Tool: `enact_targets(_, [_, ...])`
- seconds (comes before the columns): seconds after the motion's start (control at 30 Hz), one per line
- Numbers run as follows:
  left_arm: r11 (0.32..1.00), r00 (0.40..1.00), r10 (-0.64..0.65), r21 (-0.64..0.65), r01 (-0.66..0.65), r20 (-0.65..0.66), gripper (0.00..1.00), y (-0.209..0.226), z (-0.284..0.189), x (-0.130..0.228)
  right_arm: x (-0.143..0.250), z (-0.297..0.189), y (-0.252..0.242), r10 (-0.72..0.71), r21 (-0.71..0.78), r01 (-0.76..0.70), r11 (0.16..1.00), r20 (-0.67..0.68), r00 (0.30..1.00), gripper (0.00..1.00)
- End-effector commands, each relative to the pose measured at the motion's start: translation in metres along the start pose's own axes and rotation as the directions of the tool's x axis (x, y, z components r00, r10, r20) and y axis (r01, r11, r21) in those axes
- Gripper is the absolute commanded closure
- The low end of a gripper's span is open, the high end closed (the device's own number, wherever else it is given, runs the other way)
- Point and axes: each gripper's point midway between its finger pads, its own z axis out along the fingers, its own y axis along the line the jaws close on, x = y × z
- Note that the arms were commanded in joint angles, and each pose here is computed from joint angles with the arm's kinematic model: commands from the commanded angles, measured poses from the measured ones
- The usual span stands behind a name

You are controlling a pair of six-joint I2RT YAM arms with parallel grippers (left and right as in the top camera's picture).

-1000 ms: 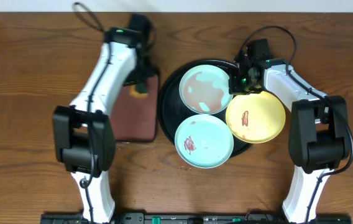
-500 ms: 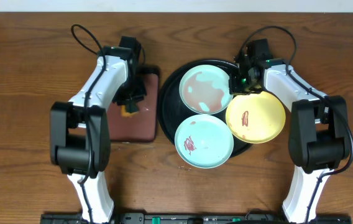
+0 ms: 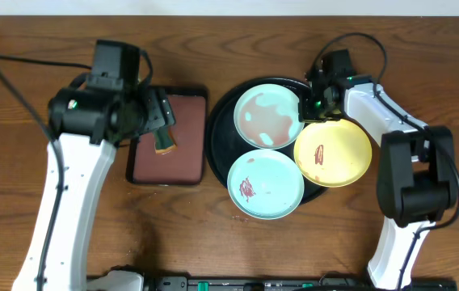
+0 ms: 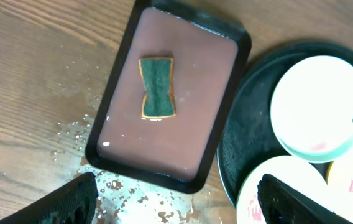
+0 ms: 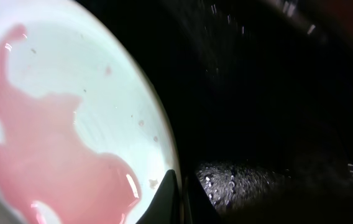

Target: Clean dirty plates on tray and stack at the side

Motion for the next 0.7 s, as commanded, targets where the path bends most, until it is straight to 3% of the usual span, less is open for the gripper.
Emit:
enact_targets(0.0, [1.0,0.999,0.005,0.014,-0.005,0.047,0.16,0.002,-0.017,-0.002,-0.042,-0.063,0.038,-0.091,-0.018,0.096,0.995,0.181,0.979,0.99])
enact_targets(0.27, [1.0,0.997,0.003,0.028,-0.005,0.076,0.15,0.002,-0.028,-0.002,-0.057,-0.132,0.112,-0.236,0.029,0.243,0.97,0.371,0.898,0.99])
enact_targets(0.47, [1.0,0.997,0.003,0.028,-0.005,0.076,0.15,0.002,-0.028,-0.002,-0.053,-0.125,0.171,-0.356,0.123,0.338,0.933,0.445,0.822,0.99])
enact_targets(0.67, [1.0,0.997,0.003,0.028,-0.005,0.076,0.15,0.002,-0.028,-0.002,-0.048,-0.101,0.222,-0.551,0.287,0.471,0.834,0.476,0.686,0.99])
